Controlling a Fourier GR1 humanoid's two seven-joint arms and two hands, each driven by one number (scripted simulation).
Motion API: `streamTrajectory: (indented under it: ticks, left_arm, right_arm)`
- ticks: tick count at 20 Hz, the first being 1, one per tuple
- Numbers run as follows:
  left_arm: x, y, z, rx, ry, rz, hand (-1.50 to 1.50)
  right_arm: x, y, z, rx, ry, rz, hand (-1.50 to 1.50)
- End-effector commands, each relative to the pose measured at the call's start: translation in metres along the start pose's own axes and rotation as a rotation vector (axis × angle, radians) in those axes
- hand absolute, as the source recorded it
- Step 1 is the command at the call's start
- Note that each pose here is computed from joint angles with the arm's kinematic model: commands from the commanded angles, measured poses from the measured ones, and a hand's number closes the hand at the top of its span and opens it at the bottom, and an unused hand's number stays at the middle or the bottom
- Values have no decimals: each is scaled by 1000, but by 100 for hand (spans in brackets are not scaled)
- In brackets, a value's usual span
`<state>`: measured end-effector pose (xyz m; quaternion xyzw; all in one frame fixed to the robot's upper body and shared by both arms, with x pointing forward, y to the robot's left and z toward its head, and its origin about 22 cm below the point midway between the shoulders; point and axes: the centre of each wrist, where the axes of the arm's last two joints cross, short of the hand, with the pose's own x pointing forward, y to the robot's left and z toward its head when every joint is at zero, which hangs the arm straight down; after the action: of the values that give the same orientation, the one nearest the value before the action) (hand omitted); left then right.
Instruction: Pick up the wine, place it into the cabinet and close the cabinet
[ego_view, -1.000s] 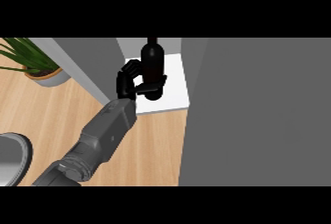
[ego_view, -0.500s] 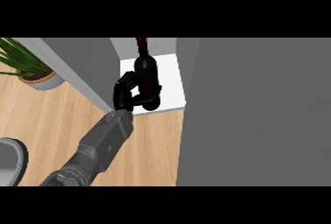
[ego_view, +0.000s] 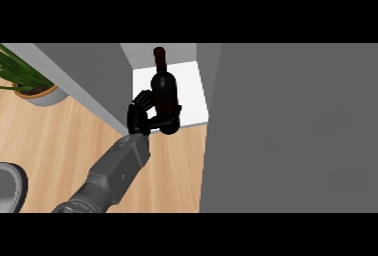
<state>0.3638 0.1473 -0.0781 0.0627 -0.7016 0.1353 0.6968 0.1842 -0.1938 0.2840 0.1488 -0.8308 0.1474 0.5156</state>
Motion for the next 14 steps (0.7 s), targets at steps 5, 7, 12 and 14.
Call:
streamTrajectory:
  ticks: [5,7,12,14]
  left_arm:
    - [11,-11,-6,11,-19,-5,150]
    - [15,-15,-9,8,-13,1,150]
    - [35,-31,-19,24,-46,-6,150]
    - [46,-40,-25,28,-54,-6,150]
  right_arm:
    - [-4,-7,5,21,12,-8,-150]
    - [0,-4,0,33,-21,-13,-150]
    - [-1,-2,5,50,-7,-20,-150]
    - [-5,-6,5,0,4,-25,-150]
